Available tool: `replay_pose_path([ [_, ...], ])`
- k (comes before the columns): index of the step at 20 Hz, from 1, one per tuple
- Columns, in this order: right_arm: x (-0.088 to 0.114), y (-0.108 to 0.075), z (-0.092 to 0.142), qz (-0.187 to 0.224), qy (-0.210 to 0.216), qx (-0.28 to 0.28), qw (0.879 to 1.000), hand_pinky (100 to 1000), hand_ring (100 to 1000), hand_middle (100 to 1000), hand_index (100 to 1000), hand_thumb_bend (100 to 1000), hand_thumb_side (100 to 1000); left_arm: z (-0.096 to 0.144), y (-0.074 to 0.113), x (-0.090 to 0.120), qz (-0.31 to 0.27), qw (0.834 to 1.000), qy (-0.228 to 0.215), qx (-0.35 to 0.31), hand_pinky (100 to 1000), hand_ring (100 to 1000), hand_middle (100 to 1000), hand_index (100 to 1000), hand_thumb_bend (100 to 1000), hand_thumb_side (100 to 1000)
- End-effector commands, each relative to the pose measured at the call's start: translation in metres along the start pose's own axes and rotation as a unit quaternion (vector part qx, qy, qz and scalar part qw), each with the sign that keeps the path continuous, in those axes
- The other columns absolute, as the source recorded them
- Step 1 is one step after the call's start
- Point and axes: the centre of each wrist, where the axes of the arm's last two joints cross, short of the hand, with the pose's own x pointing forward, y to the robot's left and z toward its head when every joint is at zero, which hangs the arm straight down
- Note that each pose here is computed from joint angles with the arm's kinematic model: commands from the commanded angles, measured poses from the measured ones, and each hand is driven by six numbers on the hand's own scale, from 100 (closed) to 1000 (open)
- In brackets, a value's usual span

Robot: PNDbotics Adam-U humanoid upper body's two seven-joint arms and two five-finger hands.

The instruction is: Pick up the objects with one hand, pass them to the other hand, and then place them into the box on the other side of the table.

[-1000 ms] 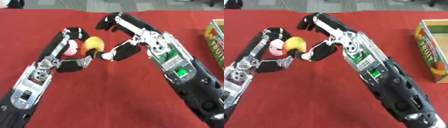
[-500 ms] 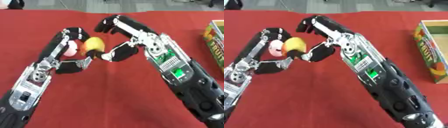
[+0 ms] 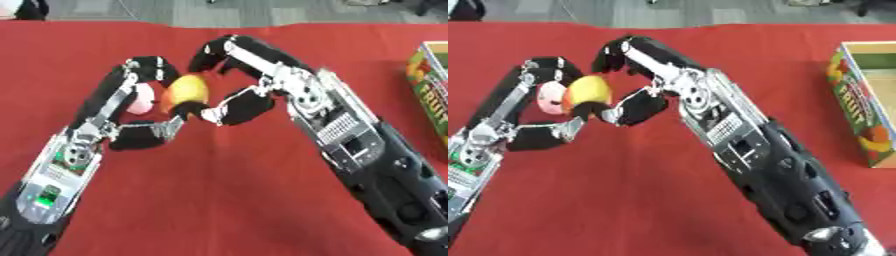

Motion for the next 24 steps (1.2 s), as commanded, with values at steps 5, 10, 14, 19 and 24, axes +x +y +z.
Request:
replay_pose_path([
  [5, 0.0054, -0.0068, -0.0012, -0.021, -0.015, 0.002, 1.000, 758, 763, 556, 607, 316, 100, -0.0066, 0.0033, 0.0081, 0.003, 1.000, -0.026, 0.004, 704, 674, 572, 511, 117, 173],
  [10, 0.0040, -0.0068, -0.0013, -0.050, -0.026, 0.015, 0.998, 744, 735, 501, 550, 305, 100, -0.0061, 0.0015, 0.0042, 0.000, 1.000, -0.016, -0.002, 704, 674, 572, 513, 121, 173],
  [14, 0.0040, -0.0066, -0.0012, -0.064, -0.036, 0.021, 0.997, 729, 692, 429, 472, 259, 100, -0.0064, 0.0000, 0.0019, 0.000, 1.000, -0.011, -0.003, 703, 675, 572, 519, 128, 172],
  [19, 0.0036, -0.0062, -0.0010, -0.072, -0.040, 0.028, 0.996, 719, 664, 388, 429, 335, 100, -0.0060, -0.0018, 0.0001, -0.005, 1.000, -0.002, -0.002, 702, 674, 572, 534, 137, 153],
  [24, 0.0036, -0.0064, 0.0002, -0.072, -0.043, 0.037, 0.996, 715, 656, 383, 424, 362, 100, -0.0048, -0.0028, -0.0010, -0.009, 1.000, 0.007, 0.004, 703, 676, 577, 584, 236, 161],
])
